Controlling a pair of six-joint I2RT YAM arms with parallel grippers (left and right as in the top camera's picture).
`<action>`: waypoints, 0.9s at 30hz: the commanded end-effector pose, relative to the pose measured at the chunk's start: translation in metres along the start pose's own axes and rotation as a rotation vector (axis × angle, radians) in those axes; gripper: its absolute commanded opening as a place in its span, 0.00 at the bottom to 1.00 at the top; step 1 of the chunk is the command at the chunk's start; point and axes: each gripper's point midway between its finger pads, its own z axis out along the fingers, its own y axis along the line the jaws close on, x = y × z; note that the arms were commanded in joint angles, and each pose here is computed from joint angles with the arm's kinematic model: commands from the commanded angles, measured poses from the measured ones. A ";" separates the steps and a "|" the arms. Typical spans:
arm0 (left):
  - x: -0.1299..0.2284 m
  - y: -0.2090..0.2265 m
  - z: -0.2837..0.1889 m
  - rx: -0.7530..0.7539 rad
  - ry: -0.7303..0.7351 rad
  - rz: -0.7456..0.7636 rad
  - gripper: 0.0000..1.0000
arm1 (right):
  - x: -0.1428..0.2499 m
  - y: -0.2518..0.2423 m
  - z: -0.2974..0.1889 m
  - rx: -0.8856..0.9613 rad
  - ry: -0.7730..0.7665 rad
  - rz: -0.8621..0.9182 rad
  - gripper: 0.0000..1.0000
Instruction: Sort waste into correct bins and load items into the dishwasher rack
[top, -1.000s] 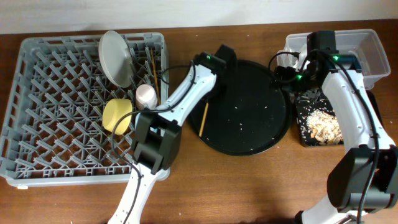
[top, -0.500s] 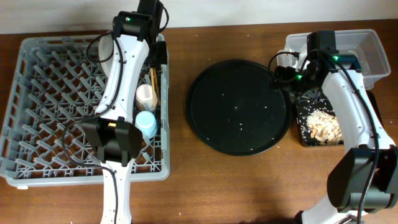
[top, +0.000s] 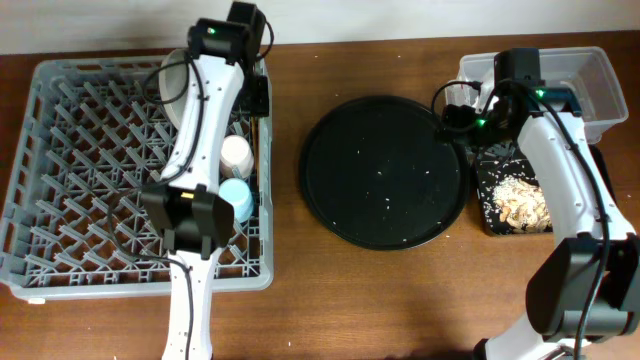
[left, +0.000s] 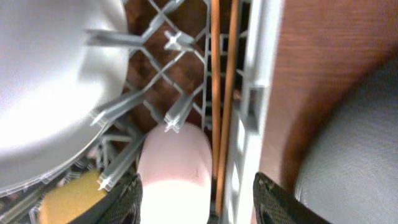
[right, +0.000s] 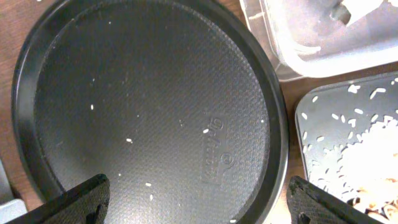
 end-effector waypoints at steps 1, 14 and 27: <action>-0.003 0.010 -0.106 0.071 -0.212 -0.024 0.58 | -0.003 0.012 -0.044 -0.035 -0.091 -0.022 0.91; 0.001 0.016 -0.141 0.091 -0.283 -0.007 0.99 | 0.093 0.036 -0.259 -0.139 -0.525 -0.211 0.99; 0.001 0.016 -0.141 0.091 -0.283 -0.007 0.99 | 0.103 0.012 -0.190 -0.115 -1.026 -0.406 0.98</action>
